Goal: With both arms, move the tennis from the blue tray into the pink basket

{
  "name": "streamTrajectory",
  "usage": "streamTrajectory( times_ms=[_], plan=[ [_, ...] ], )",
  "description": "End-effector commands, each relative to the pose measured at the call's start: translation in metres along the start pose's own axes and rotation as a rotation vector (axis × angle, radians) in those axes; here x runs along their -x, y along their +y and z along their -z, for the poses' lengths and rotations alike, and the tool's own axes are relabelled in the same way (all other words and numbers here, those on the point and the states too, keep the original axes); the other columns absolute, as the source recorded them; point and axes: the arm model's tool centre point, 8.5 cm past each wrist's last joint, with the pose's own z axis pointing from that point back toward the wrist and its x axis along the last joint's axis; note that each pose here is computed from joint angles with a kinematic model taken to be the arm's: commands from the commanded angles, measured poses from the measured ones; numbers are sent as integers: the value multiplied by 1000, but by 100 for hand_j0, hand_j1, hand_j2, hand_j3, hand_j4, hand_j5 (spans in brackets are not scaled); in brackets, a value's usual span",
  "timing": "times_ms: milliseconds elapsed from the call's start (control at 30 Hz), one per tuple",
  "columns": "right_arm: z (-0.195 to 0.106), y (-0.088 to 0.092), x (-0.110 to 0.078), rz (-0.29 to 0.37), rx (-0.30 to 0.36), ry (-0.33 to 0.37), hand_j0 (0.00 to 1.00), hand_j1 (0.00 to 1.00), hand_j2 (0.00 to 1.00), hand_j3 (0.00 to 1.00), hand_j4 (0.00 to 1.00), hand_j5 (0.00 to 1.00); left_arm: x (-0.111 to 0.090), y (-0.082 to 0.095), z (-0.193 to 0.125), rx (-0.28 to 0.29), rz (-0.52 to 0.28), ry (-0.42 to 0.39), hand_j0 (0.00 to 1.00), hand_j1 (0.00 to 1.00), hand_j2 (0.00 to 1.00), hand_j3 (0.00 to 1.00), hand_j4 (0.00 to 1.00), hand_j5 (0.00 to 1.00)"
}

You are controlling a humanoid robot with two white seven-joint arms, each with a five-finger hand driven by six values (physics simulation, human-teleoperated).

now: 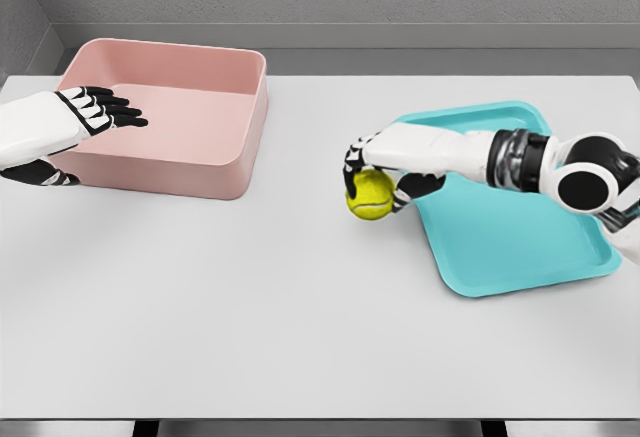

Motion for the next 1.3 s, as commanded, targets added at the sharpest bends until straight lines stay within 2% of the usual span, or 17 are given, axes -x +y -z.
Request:
streamTrajectory(
  times_ms=[0, 133, 233, 367, 700, 733, 767, 800, 900, 1133, 1167, 1200, 1267],
  plan=[
    [8, 2, -6, 10, -2, -19, 36, 36, 36, 36, 36, 36, 1, 0, 0, -3, -5, 2, 100, 100, 100, 100, 100, 100],
    [24, -3, -20, -9, -8, -64, 36, 36, 36, 36, 36, 36, 1, 0, -1, -3, -6, 4, 100, 100, 100, 100, 100, 100],
    [43, -3, -38, -29, -31, -122, 36, 36, 36, 36, 36, 36, 1, 1, -1, -3, -3, 4, 100, 100, 100, 100, 100, 100],
    [55, -1, -49, -33, -46, -151, 36, 36, 36, 36, 36, 36, 1, 0, -1, -2, -4, 4, 100, 100, 100, 100, 100, 100],
    [80, -14, -63, -3, -43, -90, 36, 36, 36, 36, 36, 36, 1, 0, -1, -2, -4, 4, 100, 100, 100, 100, 100, 100],
    [80, -14, -62, 0, -41, -83, 46, 46, 46, 46, 46, 46, 1, 1, -1, -3, -4, 4, 100, 100, 100, 100, 100, 100],
    [80, -14, -63, -1, -42, -85, 60, 60, 60, 60, 60, 60, 1, 0, -1, -2, -4, 4, 100, 100, 100, 100, 100, 100],
    [79, -14, -62, -1, -41, -83, 96, 96, 96, 96, 96, 96, 1, 0, -1, -2, -4, 4, 100, 100, 100, 100, 100, 100],
    [79, -13, -64, -5, -43, -94, 100, 100, 100, 100, 100, 100, 1, 1, -1, -4, -6, 4, 100, 100, 100, 100, 100, 100],
    [75, -15, -59, -7, -42, -81, 100, 100, 100, 100, 100, 100, 1, 0, -1, -3, -6, 4, 100, 100, 100, 100, 100, 100],
    [69, -17, -53, -9, -34, -62, 100, 100, 100, 100, 100, 100, 1, 1, -1, -4, -6, 4, 100, 100, 100, 100, 100, 100],
    [51, -24, -36, -13, -15, -15, 100, 100, 100, 100, 100, 100, 2, 1, -2, -2, -4, 5, 100, 100, 100, 100, 100, 100],
    [5, -48, -7, -37, 65, 56, 100, 100, 100, 100, 100, 100, 0, 3, -5, 5, 2, 2, 100, 100, 100, 100, 100, 100]
  ],
)
